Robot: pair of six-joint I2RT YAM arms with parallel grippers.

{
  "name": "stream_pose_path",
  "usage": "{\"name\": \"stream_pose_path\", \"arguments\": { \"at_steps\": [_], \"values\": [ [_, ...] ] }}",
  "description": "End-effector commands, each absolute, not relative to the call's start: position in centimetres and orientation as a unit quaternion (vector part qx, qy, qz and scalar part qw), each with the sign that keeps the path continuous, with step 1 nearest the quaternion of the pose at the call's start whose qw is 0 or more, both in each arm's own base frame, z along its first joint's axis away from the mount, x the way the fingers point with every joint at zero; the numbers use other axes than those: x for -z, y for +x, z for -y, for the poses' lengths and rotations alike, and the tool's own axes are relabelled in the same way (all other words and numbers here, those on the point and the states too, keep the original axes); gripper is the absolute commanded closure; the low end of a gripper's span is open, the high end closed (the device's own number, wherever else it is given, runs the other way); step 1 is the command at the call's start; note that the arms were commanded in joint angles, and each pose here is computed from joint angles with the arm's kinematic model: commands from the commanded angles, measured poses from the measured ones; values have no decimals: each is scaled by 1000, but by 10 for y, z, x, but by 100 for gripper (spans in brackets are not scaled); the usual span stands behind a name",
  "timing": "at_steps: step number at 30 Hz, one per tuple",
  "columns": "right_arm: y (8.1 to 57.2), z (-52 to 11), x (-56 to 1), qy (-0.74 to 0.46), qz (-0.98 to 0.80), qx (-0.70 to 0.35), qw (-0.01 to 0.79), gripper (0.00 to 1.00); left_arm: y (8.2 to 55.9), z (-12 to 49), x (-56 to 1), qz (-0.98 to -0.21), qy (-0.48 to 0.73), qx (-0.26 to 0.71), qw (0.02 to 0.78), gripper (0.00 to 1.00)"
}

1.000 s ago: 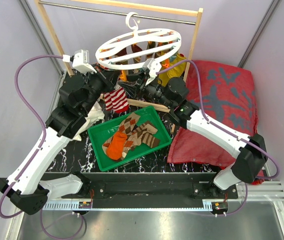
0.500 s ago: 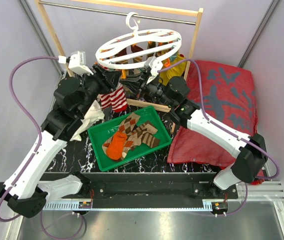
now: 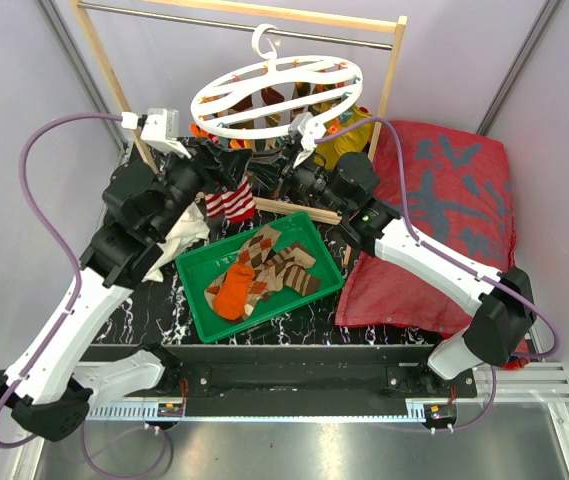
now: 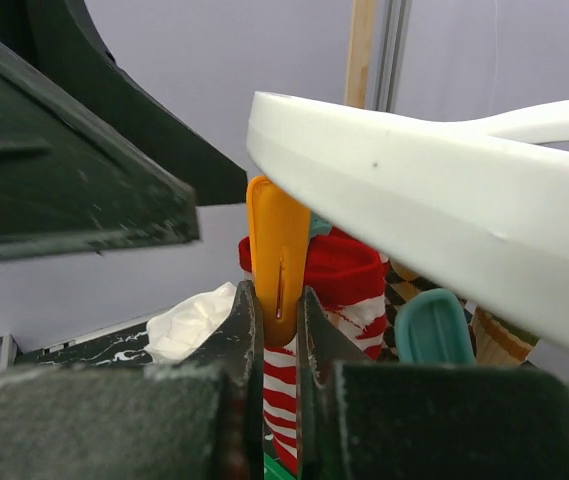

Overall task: Clip the socks to the hanger
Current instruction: Open the clamp at the hanger.

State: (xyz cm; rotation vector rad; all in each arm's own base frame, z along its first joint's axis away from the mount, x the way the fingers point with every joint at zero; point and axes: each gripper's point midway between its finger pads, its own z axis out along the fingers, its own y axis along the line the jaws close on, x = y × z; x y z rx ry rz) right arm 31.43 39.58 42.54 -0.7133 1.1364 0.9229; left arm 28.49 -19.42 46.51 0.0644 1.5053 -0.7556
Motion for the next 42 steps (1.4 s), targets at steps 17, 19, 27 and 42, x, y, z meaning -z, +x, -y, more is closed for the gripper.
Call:
{"name": "stream_pose_path", "arguments": {
  "at_steps": [17,19,27,42],
  "values": [
    [312,-399,-434,-324,-503,-396,697,100,313,199,-489,-651,13,314,691,54],
    [313,-398,-433,-323,-504,-391,699,100,315,200,-489,-650,9,317,690,57],
    [317,-399,-424,-323,-516,-381,695,96,318,203,-483,-657,13,314,685,85],
    [292,-360,-354,-321,-621,-352,622,32,329,200,-443,-686,39,256,680,100]
  ]
}}
